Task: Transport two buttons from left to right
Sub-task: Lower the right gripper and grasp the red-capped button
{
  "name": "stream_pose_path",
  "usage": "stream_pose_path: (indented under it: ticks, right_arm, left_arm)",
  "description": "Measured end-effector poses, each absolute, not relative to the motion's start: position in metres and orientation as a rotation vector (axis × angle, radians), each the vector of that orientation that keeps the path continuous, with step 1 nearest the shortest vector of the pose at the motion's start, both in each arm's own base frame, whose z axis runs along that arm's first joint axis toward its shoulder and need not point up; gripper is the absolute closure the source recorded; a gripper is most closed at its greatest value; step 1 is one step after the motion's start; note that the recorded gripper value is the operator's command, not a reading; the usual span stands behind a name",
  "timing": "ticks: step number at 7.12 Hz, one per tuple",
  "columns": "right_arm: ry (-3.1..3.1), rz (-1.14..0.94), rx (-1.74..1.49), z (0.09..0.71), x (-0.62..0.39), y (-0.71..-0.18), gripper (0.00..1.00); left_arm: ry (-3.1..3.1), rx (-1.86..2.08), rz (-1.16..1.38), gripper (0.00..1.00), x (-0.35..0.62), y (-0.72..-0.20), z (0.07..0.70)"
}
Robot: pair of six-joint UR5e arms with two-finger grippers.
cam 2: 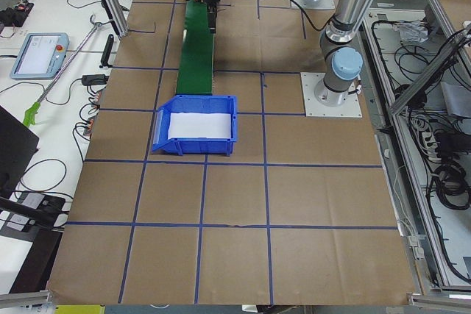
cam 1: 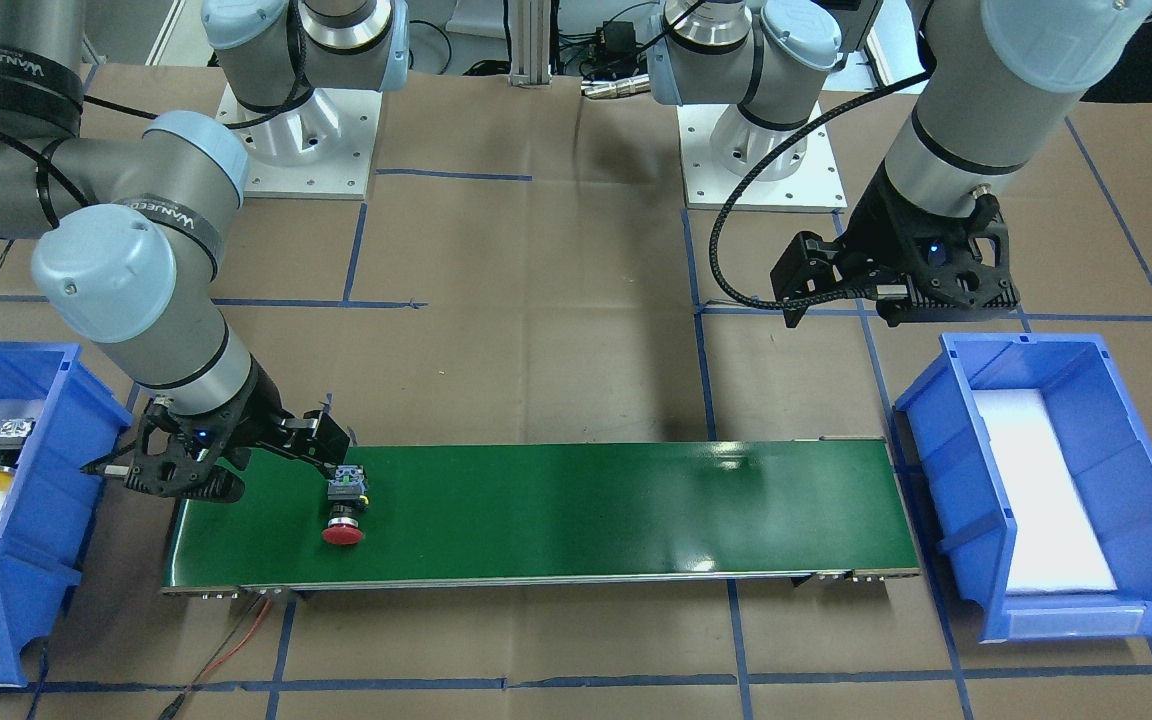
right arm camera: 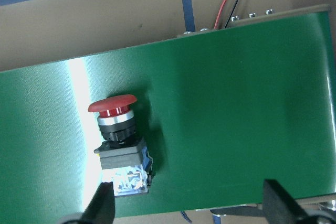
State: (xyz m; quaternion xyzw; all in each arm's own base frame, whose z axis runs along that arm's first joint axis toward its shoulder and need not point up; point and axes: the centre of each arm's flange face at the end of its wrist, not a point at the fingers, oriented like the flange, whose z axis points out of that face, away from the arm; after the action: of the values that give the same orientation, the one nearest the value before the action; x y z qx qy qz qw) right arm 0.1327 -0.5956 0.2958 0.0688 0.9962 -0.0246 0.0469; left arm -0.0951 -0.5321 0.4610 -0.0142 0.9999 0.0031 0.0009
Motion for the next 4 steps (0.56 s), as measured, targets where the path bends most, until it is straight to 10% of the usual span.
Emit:
stream_pose_path:
  ticks: [4]
  right_arm:
    - [3.043, -0.025, 0.180, 0.272, 0.148, -0.603, 0.04]
  left_arm:
    - [3.139, -0.045, 0.011, 0.01, -0.095, -0.532, 0.461]
